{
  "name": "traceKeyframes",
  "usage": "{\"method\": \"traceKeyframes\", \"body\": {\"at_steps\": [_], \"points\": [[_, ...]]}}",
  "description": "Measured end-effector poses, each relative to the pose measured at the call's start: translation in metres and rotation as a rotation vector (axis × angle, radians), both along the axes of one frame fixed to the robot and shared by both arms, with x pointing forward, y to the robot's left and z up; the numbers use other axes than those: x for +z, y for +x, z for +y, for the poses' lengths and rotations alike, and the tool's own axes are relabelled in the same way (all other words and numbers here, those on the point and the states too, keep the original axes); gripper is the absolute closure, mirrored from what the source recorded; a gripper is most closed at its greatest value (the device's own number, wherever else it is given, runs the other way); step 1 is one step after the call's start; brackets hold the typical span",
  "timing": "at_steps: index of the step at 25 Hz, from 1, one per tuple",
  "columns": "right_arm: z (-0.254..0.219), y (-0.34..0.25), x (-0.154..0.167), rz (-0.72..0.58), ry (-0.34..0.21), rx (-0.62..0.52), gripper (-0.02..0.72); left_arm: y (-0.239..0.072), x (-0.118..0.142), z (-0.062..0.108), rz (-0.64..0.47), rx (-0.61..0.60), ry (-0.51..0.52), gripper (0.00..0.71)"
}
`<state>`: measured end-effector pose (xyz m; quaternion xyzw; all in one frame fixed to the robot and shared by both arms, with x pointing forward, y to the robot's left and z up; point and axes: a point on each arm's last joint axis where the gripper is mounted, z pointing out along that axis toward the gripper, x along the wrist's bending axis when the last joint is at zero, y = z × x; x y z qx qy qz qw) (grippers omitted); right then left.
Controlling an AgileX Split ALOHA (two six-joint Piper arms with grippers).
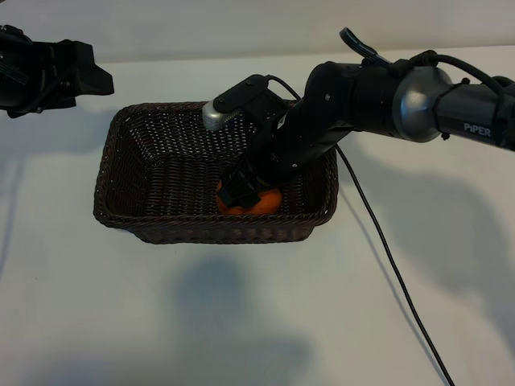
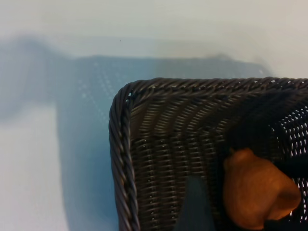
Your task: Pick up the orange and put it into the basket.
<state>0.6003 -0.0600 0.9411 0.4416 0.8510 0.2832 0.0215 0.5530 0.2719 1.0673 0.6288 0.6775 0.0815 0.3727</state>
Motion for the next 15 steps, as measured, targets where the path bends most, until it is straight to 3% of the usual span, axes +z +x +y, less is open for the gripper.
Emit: {"method": "traceKeyframes", "body": {"at_steps": [7,15], "points": [[-0.001,-0.002,0.033,-0.001,0.008,0.001,0.068,0.000,0.000,0.000,0.000,0.000,0.000,0.121],[-0.005,0.003,0.080,0.034,-0.109,0.019,0.079,0.000,0.000,0.000,0.000,0.000,0.000,0.121]]}}
